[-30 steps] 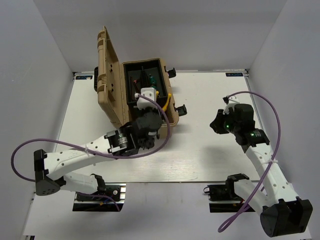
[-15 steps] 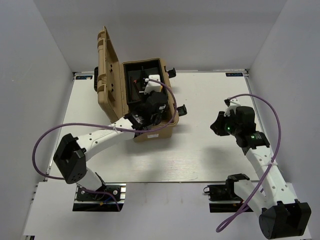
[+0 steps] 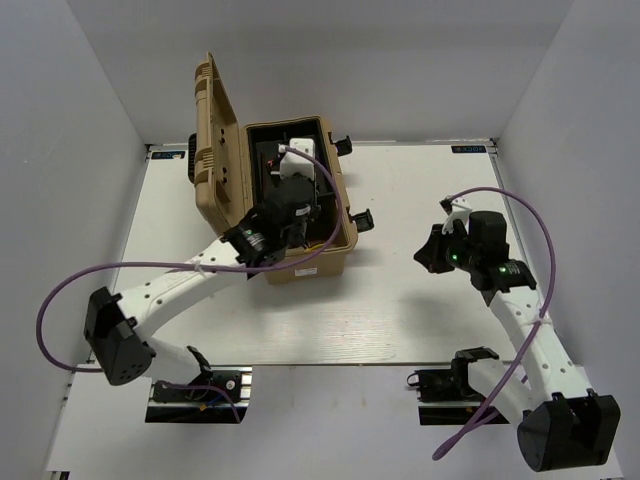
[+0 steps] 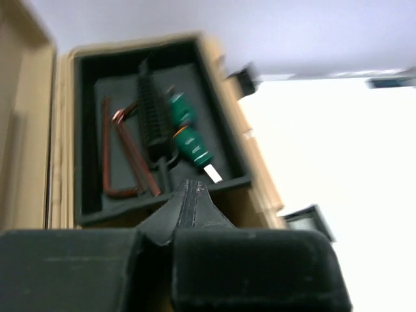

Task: Sort the tools into containers

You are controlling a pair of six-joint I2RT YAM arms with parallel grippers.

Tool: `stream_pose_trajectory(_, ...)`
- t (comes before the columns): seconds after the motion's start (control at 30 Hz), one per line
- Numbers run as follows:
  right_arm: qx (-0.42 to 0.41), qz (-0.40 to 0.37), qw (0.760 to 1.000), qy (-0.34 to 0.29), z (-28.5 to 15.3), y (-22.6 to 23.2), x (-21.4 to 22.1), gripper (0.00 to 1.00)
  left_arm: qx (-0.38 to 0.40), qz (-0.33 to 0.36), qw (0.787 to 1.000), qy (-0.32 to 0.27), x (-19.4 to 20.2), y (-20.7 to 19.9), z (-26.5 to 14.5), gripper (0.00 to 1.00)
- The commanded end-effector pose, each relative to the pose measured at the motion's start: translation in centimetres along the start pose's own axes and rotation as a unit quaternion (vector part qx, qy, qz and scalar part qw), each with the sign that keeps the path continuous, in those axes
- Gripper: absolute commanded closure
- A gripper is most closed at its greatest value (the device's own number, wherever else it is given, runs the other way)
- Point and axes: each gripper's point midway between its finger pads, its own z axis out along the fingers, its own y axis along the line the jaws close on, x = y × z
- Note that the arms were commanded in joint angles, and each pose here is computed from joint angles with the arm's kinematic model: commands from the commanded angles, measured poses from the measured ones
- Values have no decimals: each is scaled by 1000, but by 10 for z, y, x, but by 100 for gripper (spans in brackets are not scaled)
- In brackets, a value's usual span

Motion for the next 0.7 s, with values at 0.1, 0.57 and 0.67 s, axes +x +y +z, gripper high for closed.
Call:
stream_pose_trajectory(0.1, -37, -17, 999, -4, 7, 9, -13, 100, 77, -84, 982, -149, -159, 31, -79, 100)
stream_pose_trajectory(0.57, -39, -14, 999, -1, 12, 9, -18, 100, -259, -30, 948, -181, -205, 200, -140, 53)
stream_pose_trajectory(0.67, -38, -15, 999, -8, 9, 10, -21, 100, -285, -5, 946, -152, -174, 207, -127, 53)
